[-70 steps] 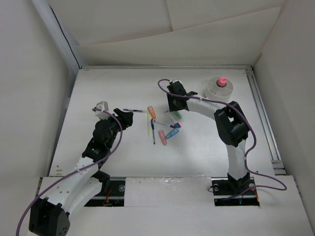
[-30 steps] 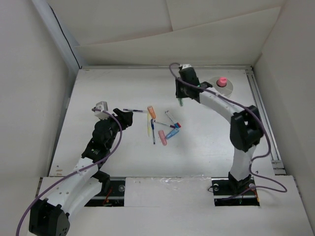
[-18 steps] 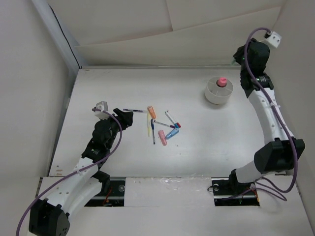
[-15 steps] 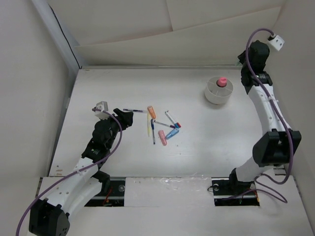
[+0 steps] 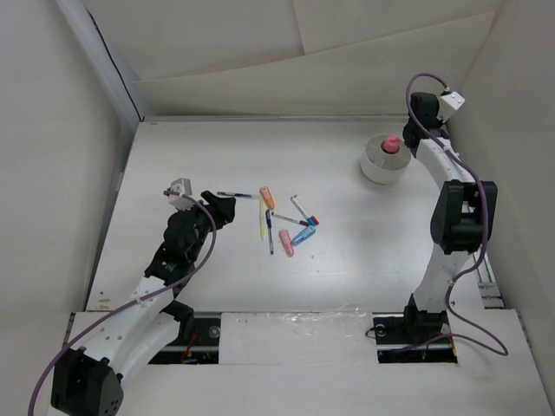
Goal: Sort the stationery into containers
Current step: Place the stationery in the storage box.
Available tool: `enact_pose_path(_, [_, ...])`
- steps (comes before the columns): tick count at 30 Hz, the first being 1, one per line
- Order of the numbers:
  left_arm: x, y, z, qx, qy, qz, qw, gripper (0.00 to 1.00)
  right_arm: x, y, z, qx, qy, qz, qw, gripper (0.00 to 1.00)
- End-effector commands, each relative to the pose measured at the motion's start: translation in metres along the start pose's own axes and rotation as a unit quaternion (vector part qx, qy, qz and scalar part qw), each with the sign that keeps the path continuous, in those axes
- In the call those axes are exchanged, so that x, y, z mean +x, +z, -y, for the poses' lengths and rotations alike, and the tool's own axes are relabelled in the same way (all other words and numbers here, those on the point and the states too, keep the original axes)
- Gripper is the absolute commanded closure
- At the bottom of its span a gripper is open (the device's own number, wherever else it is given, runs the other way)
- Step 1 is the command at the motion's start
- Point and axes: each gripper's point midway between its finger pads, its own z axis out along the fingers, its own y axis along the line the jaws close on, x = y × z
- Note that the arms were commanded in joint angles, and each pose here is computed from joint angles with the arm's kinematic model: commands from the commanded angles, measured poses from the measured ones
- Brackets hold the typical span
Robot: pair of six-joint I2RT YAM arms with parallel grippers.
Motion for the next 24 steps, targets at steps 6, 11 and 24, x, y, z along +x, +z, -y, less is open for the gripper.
enact_pose_path(6, [-0.019, 0.000, 0.022, 0.034, -0.004, 0.023, 0.999, 0.44, -0.012, 0.008, -0.003, 0.021, 0.004, 0.035, 0.999, 0.88])
enact_pose_path(11, [-0.019, 0.001, 0.022, 0.034, -0.004, 0.023, 0.999, 0.44, 0.002, 0.015, -0.004, 0.041, -0.014, 0.036, 0.998, 0.88])
enact_pose_path(24, [-0.022, 0.000, 0.022, 0.034, -0.005, 0.030, 0.999, 0.44, 0.023, 0.018, -0.011, 0.062, -0.046, 0.033, 0.996, 0.79])
